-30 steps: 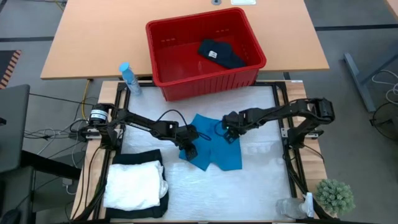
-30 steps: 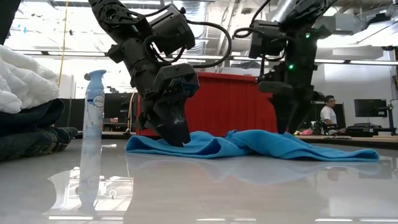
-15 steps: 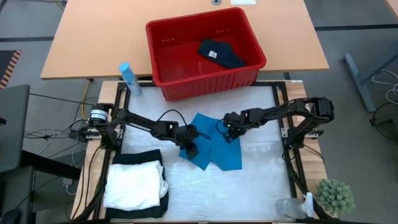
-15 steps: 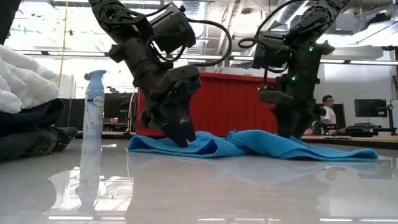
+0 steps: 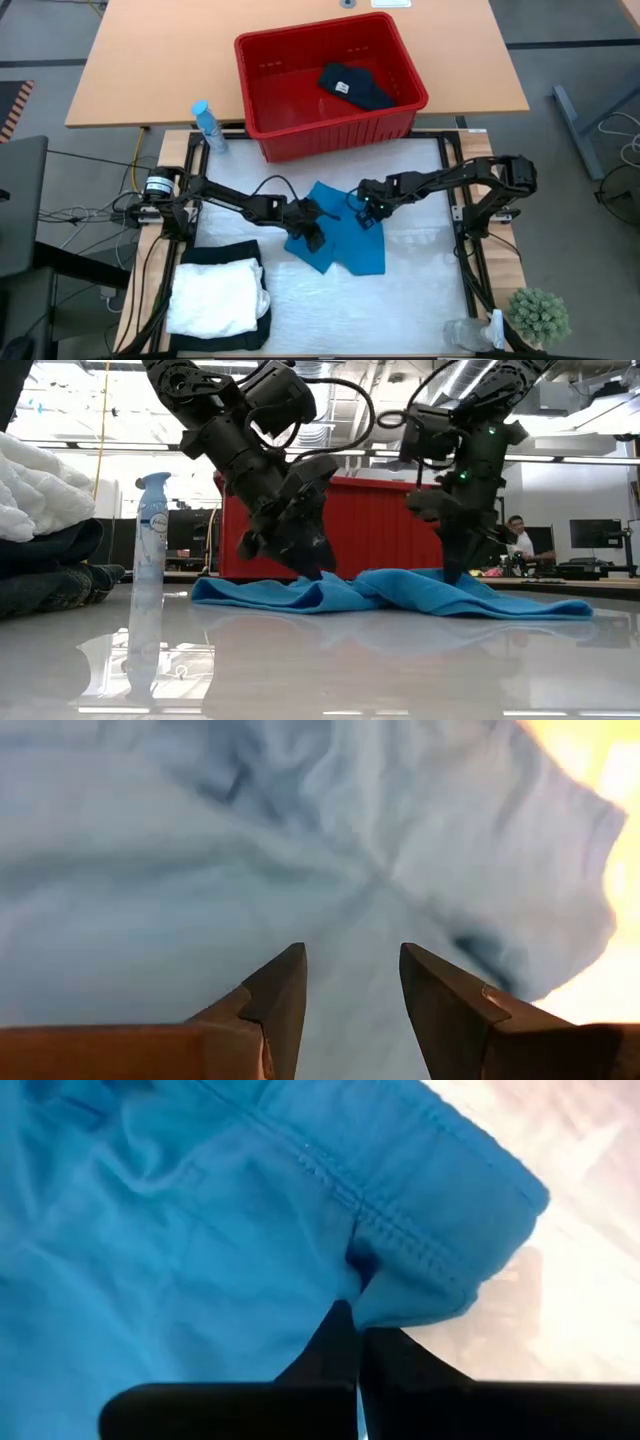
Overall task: Fold Laundry from Bin
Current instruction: Fold the blue shorts from the red bin
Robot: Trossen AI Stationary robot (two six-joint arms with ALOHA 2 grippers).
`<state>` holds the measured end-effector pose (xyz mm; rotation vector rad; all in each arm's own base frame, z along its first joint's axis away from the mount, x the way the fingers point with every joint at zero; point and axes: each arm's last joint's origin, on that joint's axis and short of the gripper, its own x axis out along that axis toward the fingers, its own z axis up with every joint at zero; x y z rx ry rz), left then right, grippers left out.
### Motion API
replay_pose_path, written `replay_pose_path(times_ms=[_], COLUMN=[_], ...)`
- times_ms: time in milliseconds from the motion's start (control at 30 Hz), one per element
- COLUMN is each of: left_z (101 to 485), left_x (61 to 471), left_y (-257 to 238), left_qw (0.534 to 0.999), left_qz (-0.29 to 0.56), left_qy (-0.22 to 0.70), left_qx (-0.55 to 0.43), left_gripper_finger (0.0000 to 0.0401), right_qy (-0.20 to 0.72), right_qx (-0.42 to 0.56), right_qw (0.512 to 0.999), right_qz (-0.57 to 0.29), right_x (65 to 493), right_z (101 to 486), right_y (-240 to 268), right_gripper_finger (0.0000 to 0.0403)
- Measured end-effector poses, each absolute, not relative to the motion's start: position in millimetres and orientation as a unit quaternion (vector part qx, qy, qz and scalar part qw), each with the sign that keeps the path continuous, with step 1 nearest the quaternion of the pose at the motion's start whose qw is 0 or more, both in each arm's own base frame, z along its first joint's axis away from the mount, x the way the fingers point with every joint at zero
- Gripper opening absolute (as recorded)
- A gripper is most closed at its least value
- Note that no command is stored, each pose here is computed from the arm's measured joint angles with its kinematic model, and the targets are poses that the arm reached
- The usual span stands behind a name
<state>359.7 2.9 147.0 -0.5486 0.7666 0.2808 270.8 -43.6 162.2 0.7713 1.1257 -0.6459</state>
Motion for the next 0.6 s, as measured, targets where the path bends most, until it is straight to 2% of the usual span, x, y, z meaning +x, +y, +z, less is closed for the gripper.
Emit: replay_pose_path(times_ms=[167, 367, 467, 600], left_z=[148.8, 138.2, 138.3, 147.1], left_x=[361.3, 341.5, 335.4, 340.6], left_y=[4.0, 11.4, 9.1, 1.7], left_qw=[0.890, 0.844, 0.825, 0.832], left_qz=[0.144, 0.179, 0.181, 0.177], left_qy=[0.355, 0.466, 0.516, 0.519], left_qx=[-0.248, -0.196, -0.143, -0.080], left_gripper_finger=[0.0151, 0.0148, 0.0128, 0.0077], right_qy=[0.494, 0.503, 0.510, 0.510], right_qx=[0.352, 0.340, 0.336, 0.334], right_qw=[0.743, 0.745, 0.743, 0.743], right_qz=[-0.283, -0.275, -0.275, -0.274], right_x=[280.5, 281.6, 280.3, 280.3], right_z=[175.4, 180.3, 179.9, 179.9], right_y=[-45.1, -45.2, -45.0, -45.0], right_gripper_finger=[0.0019, 0.0019, 0.0019, 0.0019])
